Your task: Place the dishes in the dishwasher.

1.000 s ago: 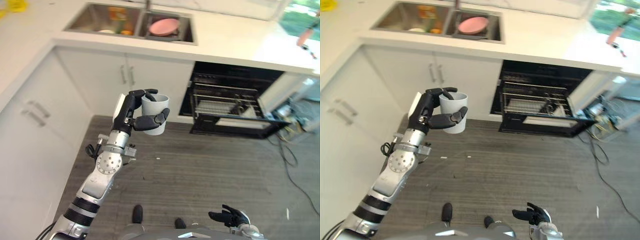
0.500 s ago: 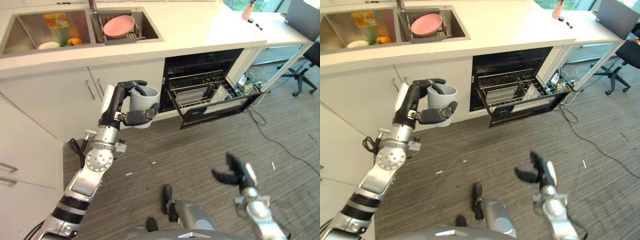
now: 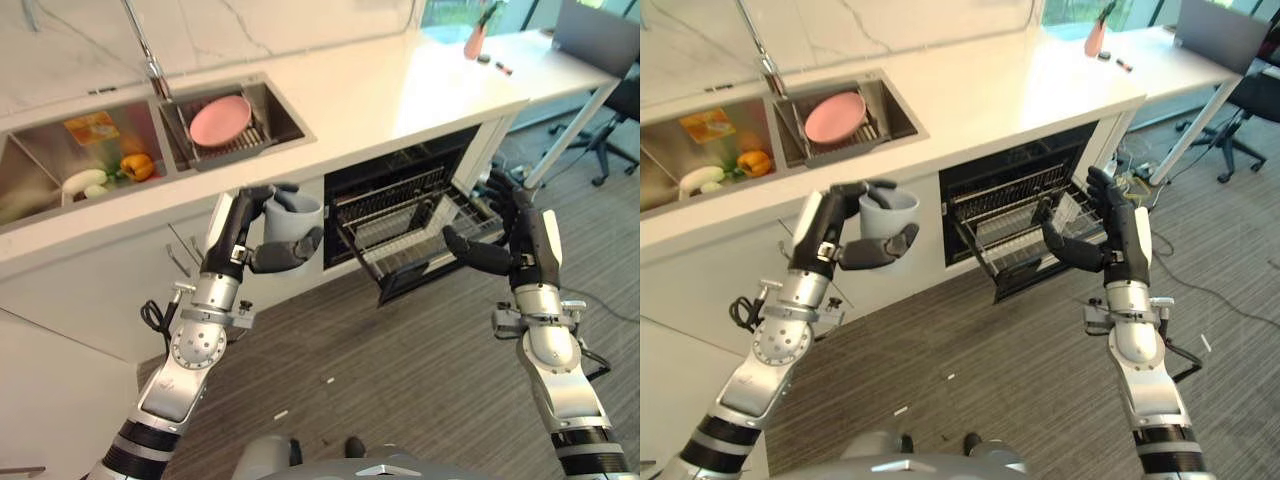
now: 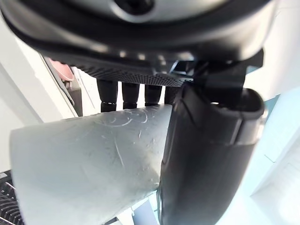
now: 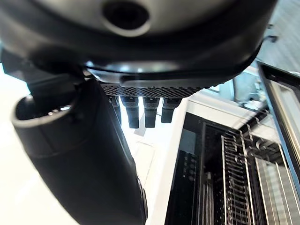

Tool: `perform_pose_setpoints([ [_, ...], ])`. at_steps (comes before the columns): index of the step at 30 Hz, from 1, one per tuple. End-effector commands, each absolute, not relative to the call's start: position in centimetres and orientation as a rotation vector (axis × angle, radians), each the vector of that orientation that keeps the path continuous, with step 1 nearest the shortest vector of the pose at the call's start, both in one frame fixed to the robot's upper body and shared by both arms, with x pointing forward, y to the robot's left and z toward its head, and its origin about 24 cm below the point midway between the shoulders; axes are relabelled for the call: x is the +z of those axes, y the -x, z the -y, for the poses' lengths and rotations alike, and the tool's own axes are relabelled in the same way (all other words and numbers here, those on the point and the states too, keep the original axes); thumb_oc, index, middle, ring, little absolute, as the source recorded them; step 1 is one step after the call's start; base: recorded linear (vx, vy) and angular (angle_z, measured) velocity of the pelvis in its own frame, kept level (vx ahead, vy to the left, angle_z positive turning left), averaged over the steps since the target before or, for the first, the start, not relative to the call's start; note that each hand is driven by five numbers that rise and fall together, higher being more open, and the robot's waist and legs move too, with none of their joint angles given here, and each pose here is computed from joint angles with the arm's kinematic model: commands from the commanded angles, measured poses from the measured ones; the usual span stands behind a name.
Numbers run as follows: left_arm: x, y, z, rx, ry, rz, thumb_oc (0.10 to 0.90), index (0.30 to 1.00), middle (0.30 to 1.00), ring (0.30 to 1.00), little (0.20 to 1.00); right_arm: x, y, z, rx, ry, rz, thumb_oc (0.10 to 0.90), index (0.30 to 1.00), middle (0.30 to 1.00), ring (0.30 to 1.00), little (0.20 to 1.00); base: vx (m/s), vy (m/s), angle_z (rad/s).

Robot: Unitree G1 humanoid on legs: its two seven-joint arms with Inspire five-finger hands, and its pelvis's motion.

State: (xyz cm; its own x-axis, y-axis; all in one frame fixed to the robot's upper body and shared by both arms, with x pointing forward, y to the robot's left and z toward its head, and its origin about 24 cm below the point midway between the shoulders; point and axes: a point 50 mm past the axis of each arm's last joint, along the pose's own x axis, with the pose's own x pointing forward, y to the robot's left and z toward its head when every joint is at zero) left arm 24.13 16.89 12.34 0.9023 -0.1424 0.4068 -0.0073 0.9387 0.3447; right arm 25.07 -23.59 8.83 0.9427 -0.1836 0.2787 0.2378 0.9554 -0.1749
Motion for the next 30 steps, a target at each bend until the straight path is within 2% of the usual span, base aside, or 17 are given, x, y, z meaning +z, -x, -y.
perform_pose_setpoints([
  [1, 16.4, -24.5, -16.5, -0.028, -0.283, 0.685, 0.4, 0.3, 0.3, 0.3, 0.3, 13.7, -25.4, 22.3, -0.134, 0.155, 0.529, 0.8, 0.9, 0.9, 0.9, 0.9, 0.3, 0.035, -0.88],
  [6, 16.7, -24.8, -15.6, -0.051, -0.283, 0.704, 0.4, 0.3, 0.3, 0.3, 0.3, 14.3, -24.6, 21.1, -0.08, 0.023, 0.573, 0.8, 0.9, 0.9, 0.9, 0.9, 0.17, 0.05, -1.07],
  [11, 16.8, -25.3, -14.8, -0.085, -0.304, 0.709, 0.4, 0.3, 0.3, 0.3, 0.3, 14.7, -23.9, 20.7, -0.092, -0.045, 0.606, 0.8, 0.9, 0.9, 0.9, 0.9, 0.13, 0.126, -0.14],
  [15, 16.8, -25.9, -14.5, -0.074, -0.323, 0.695, 0.4, 0.3, 0.3, 0.3, 0.3, 16.0, -24.4, 18.1, 0.01, -0.146, 0.657, 0.8, 0.9, 0.9, 0.9, 0.9, 0.01, 0.08, -0.37],
  [18, 17.4, -25.9, -14.5, -0.082, -0.354, 0.73, 0.4, 0.3, 0.3, 0.3, 0.3, 16.1, -24.6, 17.5, 0.034, -0.135, 0.657, 0.8, 0.9, 0.9, 0.9, 0.9, 0.06, -0.009, -0.99],
  [22, 18.4, -26.2, -13.8, -0.08, -0.363, 0.783, 0.4, 0.3, 0.3, 0.3, 0.3, 16.4, -24.3, 18.0, 0.021, -0.097, 0.671, 0.8, 0.9, 0.9, 0.9, 0.9, 0.09, -0.075, -0.02],
  [30, 20.7, -26.4, -15.1, 0.068, -0.496, 0.917, 0.4, 0.3, 0.3, 0.3, 0.3, 17.2, -24.1, 18.1, 0.087, -0.094, 0.69, 0.8, 0.9, 0.9, 0.9, 0.9, 0.1, -0.117, -0.1],
])
